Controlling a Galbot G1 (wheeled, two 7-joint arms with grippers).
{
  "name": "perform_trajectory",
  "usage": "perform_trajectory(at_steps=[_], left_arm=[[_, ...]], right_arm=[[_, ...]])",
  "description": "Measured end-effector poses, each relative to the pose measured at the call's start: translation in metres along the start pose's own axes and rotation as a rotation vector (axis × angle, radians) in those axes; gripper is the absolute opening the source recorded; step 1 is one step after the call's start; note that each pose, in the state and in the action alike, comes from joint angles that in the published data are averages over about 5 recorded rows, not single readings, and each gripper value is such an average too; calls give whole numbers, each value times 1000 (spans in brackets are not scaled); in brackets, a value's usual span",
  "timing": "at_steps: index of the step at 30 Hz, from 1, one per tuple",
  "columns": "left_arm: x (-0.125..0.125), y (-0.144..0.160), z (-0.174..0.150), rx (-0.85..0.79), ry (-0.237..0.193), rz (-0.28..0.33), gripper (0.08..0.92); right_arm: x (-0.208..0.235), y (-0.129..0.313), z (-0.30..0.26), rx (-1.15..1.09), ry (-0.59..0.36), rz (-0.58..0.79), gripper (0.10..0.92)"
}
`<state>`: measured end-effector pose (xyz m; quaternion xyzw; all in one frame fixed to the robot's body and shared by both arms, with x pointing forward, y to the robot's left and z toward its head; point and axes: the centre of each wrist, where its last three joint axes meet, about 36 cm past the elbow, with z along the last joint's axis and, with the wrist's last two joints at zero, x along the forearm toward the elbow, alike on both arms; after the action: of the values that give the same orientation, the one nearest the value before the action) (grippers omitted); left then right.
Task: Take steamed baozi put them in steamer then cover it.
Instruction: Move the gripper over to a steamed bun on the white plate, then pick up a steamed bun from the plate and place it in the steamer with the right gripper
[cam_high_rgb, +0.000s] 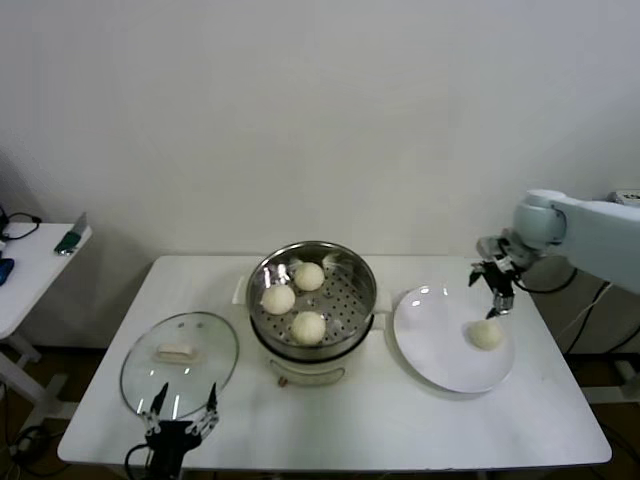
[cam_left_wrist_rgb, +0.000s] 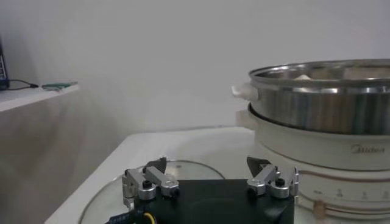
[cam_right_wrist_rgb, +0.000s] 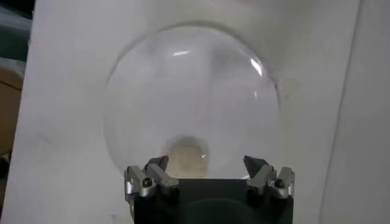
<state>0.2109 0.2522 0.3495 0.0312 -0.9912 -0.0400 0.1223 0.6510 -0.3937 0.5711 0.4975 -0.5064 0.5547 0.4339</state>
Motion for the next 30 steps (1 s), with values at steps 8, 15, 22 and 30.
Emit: perform_trajectory(at_steps=[8, 15, 22, 30], left_arm=[[1, 0, 4, -6, 10, -1, 823], [1, 0, 5, -10, 15, 0, 823], [2, 0, 5, -12, 16, 2, 823], [1, -3, 3, -13, 9, 8, 823]], right_arm=[[-51, 12, 25, -83, 37, -12, 823], [-86, 21, 33, -130, 44, -29, 823], [-100, 22, 34, -156, 31, -11, 722], [-94, 23, 37, -175, 17, -5, 659]])
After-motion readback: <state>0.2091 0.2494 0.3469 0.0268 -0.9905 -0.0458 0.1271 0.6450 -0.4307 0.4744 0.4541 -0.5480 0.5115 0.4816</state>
